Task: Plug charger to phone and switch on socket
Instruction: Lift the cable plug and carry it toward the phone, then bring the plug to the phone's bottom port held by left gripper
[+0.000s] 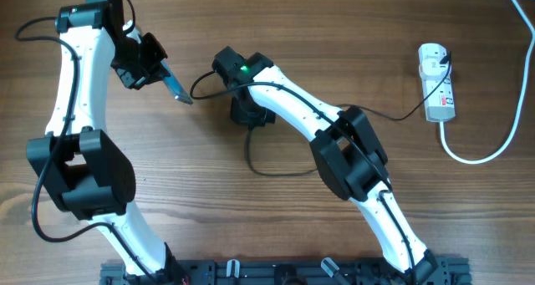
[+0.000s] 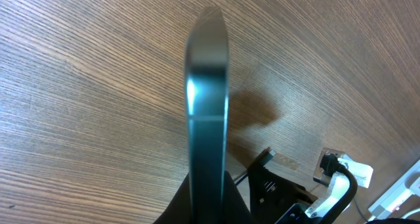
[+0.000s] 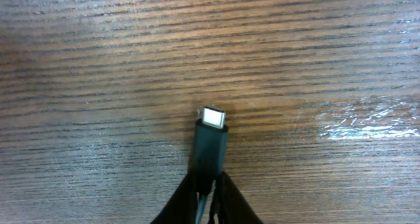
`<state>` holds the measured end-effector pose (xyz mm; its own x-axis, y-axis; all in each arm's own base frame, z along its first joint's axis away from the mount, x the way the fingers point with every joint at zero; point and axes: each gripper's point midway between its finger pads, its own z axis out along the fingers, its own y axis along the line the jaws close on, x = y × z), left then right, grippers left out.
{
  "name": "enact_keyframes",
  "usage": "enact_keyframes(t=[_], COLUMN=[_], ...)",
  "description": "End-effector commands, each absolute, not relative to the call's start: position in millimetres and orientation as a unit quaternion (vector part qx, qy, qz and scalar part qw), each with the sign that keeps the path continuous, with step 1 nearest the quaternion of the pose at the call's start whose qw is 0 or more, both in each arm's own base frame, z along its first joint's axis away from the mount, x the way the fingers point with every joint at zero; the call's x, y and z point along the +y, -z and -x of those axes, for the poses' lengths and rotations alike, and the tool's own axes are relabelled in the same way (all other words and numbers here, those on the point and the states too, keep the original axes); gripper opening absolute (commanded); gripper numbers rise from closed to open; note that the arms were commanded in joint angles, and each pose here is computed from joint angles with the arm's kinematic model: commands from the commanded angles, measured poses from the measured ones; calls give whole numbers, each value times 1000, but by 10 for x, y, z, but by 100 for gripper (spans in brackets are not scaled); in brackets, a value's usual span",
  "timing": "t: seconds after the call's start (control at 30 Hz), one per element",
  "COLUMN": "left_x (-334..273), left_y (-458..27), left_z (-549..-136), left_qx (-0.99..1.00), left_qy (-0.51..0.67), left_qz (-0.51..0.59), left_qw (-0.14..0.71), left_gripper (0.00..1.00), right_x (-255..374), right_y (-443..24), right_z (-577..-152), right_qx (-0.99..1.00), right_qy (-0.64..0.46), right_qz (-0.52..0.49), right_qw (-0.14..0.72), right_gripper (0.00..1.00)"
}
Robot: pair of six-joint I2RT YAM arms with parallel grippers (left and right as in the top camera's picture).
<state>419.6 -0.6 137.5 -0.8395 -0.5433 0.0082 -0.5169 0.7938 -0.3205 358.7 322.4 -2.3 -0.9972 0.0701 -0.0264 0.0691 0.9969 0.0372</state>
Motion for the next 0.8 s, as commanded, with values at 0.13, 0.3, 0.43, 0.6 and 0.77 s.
enact_keyframes(t=[0.13, 0.3, 0.43, 0.6, 0.77], left_x=[-15, -473, -932, -1096, -1243], left_y=[-1531, -1784, -2373, -2842, -3030], left_z=[-4218, -4331, -4518, -4591, -4474], left_qx=[950, 938, 858, 784, 747], left_qy=[168, 308, 486, 581, 629], left_qz=[254, 129, 11, -54, -85], left_qw=[65, 93, 167, 212, 198], left_gripper=[4, 4, 4, 4, 4], right_x=[3154, 3222, 3302, 3343, 3395], right_y=[155, -596, -1483, -2103, -2190], right_z=[-3587, -3690, -3366, -2965, -2961], right_qx=[1000, 994, 971, 946, 947], right_qy=[-1, -58, -135, -198, -198], right_qz=[-27, 67, 181, 241, 228], right_qw=[14, 64, 83, 93, 113], right_gripper=[4, 4, 4, 4, 4])
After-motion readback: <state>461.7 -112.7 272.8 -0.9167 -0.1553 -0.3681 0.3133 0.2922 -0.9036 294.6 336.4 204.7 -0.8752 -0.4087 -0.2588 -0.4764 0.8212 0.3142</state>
